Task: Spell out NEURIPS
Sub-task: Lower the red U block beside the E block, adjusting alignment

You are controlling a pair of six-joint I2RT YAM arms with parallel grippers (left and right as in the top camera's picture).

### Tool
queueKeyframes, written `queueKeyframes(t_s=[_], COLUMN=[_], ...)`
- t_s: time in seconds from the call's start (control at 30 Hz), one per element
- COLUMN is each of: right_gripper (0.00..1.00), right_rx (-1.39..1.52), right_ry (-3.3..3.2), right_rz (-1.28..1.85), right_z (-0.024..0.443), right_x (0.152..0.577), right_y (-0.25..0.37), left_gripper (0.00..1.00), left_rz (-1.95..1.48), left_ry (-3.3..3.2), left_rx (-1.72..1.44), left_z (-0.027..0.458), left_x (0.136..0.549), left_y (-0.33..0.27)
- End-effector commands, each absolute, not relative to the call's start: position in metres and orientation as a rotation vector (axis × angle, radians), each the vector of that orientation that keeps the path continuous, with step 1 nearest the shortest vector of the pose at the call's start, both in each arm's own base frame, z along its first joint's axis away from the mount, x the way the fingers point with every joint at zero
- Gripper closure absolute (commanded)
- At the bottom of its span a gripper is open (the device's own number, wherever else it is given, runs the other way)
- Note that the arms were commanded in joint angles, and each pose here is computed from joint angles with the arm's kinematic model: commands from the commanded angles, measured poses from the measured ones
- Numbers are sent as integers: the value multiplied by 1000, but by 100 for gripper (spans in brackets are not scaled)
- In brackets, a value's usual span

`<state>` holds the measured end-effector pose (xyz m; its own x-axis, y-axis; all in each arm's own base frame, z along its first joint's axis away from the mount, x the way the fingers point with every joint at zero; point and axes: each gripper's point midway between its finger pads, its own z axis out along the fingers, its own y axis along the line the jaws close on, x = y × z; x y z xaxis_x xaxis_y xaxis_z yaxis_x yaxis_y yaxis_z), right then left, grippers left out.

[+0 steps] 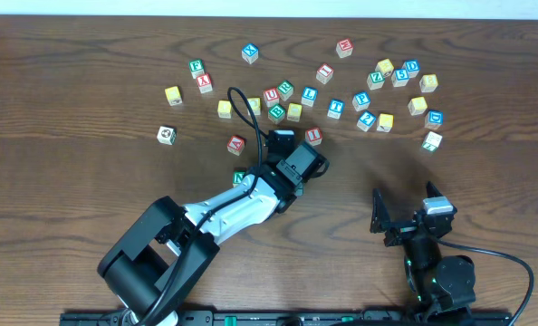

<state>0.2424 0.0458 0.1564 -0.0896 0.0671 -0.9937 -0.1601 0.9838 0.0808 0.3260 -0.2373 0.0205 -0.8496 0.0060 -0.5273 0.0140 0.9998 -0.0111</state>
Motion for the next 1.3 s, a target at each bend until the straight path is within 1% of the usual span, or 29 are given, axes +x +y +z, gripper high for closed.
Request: queueKeyframes(t_s=[0.0,0.3,0.8,1.27], right_gripper=[1,1,1,1], right_rx=[-77,-77,-77,-77], right_ry=[1652,1652,1652,1652], right_rz=[175,175,175,175], right_z=[155,156,156,155], right_x=[243,243,243,243], right_y=[44,44,44,44], left_gripper=[93,93,93,93], left_rz=[33,51,61,61], left_ry=[2593,2606,2527,2560], left_rx=[-1,4,-43,-29], left_z=[13,11,16,13], left_x=[327,324,354,349], left_y=[-226,-223,-209,-208])
